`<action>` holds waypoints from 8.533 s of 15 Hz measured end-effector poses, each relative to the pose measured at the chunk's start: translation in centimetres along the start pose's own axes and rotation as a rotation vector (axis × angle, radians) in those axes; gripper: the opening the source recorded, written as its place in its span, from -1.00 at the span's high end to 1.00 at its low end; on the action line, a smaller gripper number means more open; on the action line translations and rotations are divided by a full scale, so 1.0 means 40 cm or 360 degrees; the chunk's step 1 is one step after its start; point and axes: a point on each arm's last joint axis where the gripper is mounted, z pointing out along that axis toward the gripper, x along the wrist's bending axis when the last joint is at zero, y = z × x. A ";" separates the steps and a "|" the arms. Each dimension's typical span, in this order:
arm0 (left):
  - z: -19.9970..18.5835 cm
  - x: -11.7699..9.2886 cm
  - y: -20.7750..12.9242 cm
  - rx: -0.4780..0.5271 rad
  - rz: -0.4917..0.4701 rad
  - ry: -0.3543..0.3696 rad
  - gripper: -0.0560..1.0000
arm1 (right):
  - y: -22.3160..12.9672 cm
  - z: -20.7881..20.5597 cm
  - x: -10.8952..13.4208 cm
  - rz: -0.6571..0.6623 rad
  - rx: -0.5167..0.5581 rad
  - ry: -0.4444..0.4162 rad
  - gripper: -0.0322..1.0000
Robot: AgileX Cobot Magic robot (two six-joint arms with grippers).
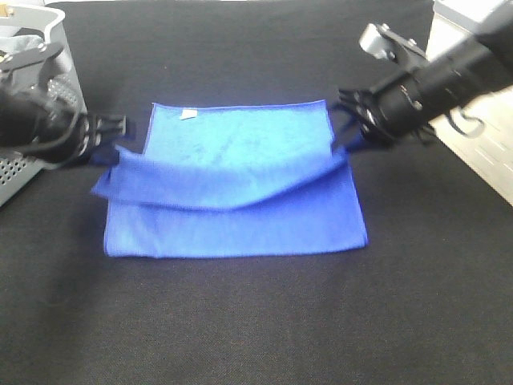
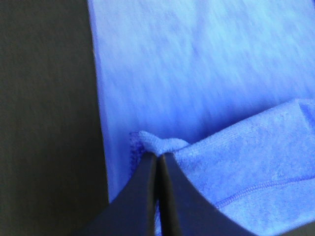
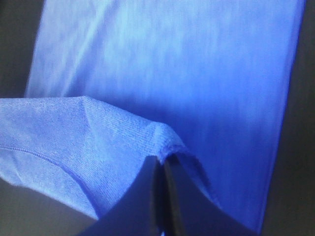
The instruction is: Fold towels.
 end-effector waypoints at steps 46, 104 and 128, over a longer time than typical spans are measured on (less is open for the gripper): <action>0.227 0.071 0.043 0.0587 -0.0314 0.0145 -0.45 | 0.031 0.150 -0.088 -0.0046 0.0502 -0.0272 -0.56; 0.267 0.065 0.147 0.0521 -0.0238 0.0159 -0.59 | 0.106 0.165 -0.077 -0.0054 0.0417 -0.0335 -0.67; 0.075 -0.126 0.278 0.0530 -0.0052 0.0163 0.71 | 0.099 0.163 -0.077 -0.0020 0.0464 -0.0339 -0.67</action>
